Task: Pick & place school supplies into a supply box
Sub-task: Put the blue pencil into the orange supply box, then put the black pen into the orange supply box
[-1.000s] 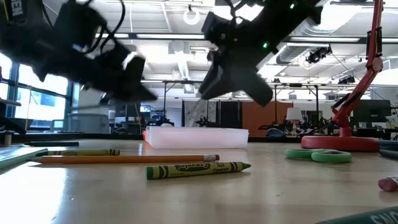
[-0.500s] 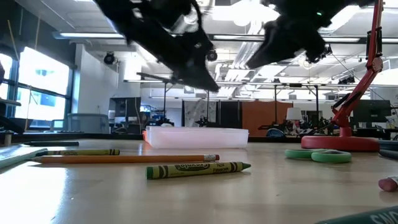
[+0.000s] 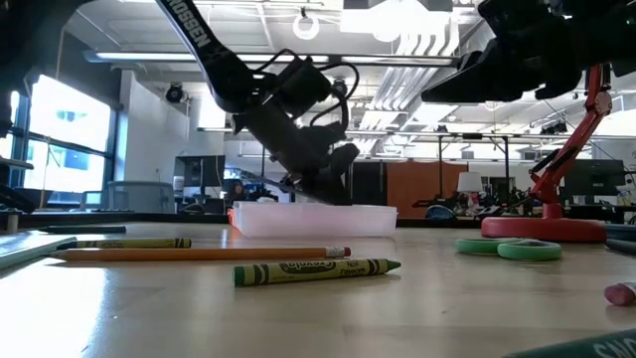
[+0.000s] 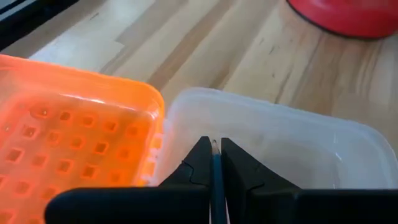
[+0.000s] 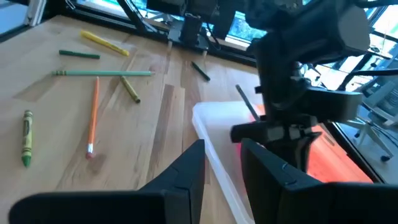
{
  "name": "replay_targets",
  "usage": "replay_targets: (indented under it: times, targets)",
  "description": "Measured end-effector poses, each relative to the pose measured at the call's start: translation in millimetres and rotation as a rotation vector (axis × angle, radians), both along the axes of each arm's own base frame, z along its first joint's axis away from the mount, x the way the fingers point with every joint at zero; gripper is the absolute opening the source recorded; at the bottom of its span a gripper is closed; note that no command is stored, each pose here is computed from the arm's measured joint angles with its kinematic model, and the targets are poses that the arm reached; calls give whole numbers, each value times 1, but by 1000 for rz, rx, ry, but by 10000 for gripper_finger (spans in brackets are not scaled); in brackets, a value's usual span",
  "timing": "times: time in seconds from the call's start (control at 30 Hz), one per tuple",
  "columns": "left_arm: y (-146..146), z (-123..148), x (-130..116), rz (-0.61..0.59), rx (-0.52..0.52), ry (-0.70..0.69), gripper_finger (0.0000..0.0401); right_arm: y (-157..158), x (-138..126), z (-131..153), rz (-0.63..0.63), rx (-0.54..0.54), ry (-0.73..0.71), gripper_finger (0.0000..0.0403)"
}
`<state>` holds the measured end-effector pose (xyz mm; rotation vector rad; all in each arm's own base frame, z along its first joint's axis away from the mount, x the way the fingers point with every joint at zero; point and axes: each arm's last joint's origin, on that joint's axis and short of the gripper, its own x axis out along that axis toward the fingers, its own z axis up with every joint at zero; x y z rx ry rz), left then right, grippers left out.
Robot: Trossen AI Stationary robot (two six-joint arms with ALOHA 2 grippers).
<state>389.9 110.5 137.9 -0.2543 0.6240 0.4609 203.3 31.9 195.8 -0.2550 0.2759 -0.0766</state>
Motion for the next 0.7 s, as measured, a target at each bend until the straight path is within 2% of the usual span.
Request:
replay_targets:
  times: [0.2,0.27,0.4,0.5,0.57,0.7]
  targets:
    - [4,-1,-1,-4,-1,4,52,1,-1,-6,47,-4,54,83]
    - [4,0,-1,-10,1,-4,56,2,-1,-6,80,-40,62,83]
    - [4,0,0,-11,4,-8,85,2,-1,-8,119,-144,86,83]
    - [4,0,0,-2,11,-6,115,2,-4,-15,176,-182,170,83]
    - [4,1,0,4,18,-10,133,4,-9,-25,269,-155,278,83]
    - [4,3,2,8,27,-36,156,9,-24,-42,408,9,505,83]
